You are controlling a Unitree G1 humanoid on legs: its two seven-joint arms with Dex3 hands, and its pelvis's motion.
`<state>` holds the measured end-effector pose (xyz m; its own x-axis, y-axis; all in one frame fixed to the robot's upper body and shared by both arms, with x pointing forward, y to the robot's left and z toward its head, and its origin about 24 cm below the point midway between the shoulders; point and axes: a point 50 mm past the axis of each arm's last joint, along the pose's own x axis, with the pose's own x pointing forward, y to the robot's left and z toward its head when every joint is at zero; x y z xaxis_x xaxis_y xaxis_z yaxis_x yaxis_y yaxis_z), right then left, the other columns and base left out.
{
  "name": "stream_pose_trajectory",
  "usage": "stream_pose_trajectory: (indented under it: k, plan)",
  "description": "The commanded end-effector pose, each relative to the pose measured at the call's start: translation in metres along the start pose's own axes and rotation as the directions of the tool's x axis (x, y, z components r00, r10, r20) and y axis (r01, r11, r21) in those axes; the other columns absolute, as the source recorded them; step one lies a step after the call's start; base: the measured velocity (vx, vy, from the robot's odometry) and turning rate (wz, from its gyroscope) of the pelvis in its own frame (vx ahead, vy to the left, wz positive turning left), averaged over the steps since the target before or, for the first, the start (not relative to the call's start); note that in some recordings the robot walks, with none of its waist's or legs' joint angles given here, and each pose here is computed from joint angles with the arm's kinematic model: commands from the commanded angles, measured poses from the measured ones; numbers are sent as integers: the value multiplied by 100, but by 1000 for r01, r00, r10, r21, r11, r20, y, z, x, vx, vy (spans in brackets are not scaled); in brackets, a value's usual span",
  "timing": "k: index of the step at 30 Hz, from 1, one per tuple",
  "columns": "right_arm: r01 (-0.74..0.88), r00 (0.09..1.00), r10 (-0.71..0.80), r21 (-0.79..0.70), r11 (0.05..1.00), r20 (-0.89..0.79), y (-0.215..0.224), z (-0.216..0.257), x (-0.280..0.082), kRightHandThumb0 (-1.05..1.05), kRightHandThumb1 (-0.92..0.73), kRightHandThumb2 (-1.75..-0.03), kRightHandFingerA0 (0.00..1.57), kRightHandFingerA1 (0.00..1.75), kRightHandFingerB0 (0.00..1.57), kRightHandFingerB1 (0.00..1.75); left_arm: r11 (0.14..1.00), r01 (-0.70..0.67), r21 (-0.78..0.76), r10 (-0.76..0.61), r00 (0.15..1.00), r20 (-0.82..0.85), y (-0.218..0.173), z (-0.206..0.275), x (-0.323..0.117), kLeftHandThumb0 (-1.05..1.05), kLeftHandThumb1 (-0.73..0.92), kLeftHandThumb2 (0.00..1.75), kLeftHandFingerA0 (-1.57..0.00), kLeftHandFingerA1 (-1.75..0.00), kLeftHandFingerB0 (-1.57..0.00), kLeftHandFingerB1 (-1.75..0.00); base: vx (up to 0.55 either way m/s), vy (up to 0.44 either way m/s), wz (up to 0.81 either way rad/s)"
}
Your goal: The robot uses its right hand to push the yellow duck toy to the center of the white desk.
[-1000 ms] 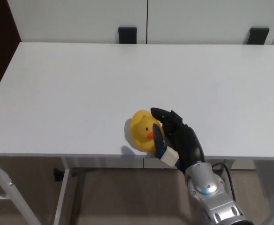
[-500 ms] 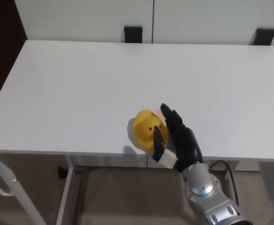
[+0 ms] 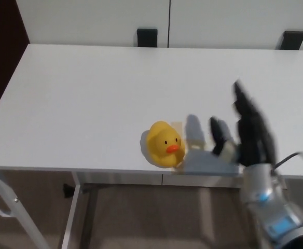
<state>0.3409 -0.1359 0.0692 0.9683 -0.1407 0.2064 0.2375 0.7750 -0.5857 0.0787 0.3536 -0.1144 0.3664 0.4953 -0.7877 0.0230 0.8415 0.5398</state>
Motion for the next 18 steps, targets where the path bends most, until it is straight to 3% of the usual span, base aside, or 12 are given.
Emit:
stream_pose_trajectory:
  k: [1,6,8,9,11,12,13,16,17,18]
  plan:
    - [225,958,-184,-177,958,221,-92,-1,-11,-103,-92,-92,0,0,0,0,1000,-11,-19,12,1000,26,1,-3,-1,-9,68,72,-88,-72,-86,-62,0,0,0]
    - [258,950,-209,-201,945,234,-135,-8,-22,-104,-92,-98,0,0,0,0,1000,-14,-24,15,1000,26,1,-2,-1,-9,68,74,-89,-71,-86,-62,0,0,0]
    - [318,942,-278,-242,917,186,-188,-32,-39,-98,-92,-97,0,0,0,0,999,-20,-32,21,999,30,3,-3,-1,-10,67,72,-90,-72,-89,-65,0,0,0]
    - [345,937,-318,-261,901,142,-214,-45,-50,-99,-92,-83,0,0,0,0,999,-26,-41,27,999,26,5,-3,-1,-11,68,72,-90,-74,-89,-65,0,0,0]
    - [366,931,-353,-277,888,98,-237,-55,-61,-99,-92,-83,0,0,0,0,998,-32,-49,33,999,21,6,-3,-1,-11,68,72,-90,-74,-89,-65,0,0,0]
    - [398,913,-403,-328,857,56,-256,-73,-71,-105,-85,-123,0,33,0,28,998,-37,-48,38,999,17,7,-4,-1,-13,69,65,-90,-71,-89,-62,0,0,0]
    - [418,899,-437,-364,832,33,-268,-83,-79,-105,-85,-123,0,33,0,28,998,-40,-47,40,999,14,7,-4,-1,-13,69,65,-90,-71,-89,-62,0,0,0]
    - [444,868,-495,-391,806,-37,-289,-104,-97,-105,-83,-116,0,32,0,28,998,-44,-43,45,999,12,9,-4,-1,-11,68,67,-90,-72,-88,-63,0,0,0]
    - [449,838,-529,-380,809,-136,-300,-129,-114,-63,-72,-80,0,39,0,15,998,-43,-38,43,999,10,10,-4,-1,-9,66,69,-90,-70,-92,-62,0,0,0]
    - [449,838,-529,-380,809,-136,-300,-129,-114,-63,-72,-80,0,39,0,15,998,-43,-38,43,999,10,10,-4,-1,-9,66,69,-90,-70,-92,-62,0,0,0]
